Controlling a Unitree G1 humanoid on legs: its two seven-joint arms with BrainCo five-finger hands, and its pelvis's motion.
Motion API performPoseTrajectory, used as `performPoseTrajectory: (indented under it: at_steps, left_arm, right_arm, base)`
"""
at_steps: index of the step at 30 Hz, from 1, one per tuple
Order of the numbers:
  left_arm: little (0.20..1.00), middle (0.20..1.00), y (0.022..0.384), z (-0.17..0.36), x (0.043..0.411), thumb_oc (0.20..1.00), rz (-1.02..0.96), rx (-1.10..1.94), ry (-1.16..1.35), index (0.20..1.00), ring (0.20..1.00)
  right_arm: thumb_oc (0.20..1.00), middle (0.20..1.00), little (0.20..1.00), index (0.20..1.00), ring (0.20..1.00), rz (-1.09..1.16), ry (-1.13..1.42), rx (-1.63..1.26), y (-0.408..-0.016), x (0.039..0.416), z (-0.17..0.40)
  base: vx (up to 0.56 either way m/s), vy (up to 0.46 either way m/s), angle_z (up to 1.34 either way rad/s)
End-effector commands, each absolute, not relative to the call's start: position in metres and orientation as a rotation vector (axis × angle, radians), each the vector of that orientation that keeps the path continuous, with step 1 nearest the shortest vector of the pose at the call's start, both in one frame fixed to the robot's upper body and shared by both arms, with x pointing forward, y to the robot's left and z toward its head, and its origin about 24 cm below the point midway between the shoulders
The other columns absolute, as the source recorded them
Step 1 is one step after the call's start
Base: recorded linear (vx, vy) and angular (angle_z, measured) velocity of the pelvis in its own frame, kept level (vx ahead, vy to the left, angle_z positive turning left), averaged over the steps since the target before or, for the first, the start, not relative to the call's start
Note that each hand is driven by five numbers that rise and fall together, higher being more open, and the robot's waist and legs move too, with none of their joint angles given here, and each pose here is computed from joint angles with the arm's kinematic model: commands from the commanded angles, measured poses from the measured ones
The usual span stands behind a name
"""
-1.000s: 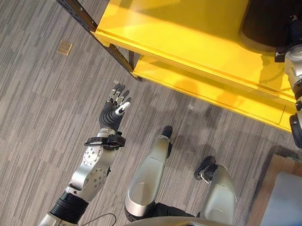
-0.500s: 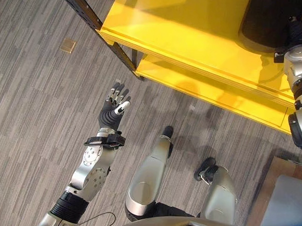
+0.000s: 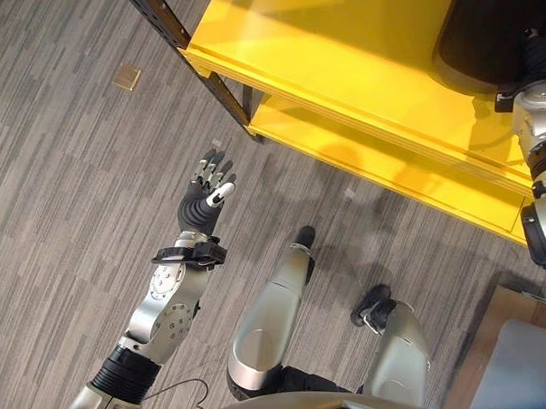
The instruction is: Move parts from the plastic box to the shelf.
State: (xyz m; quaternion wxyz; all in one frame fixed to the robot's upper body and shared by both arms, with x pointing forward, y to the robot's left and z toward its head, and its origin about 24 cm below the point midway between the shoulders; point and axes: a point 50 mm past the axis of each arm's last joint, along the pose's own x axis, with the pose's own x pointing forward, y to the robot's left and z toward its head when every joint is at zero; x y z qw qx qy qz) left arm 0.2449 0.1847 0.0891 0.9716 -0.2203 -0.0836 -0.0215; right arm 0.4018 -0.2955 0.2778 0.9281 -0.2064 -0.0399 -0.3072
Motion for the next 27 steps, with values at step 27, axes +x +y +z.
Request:
performPoseTrajectory:
  at_steps: [27]
  left_arm:
    - [1.000,1.000,0.183,0.119,0.242,1.000,-0.077,-0.475,-0.313,1.000,1.000]
  right_arm:
    - [1.000,1.000,1.000,1.000,1.000,-0.661,-0.265,-0.311,-0.280,0.398,0.336]
  base:
    - [0.00,0.000,0.00]
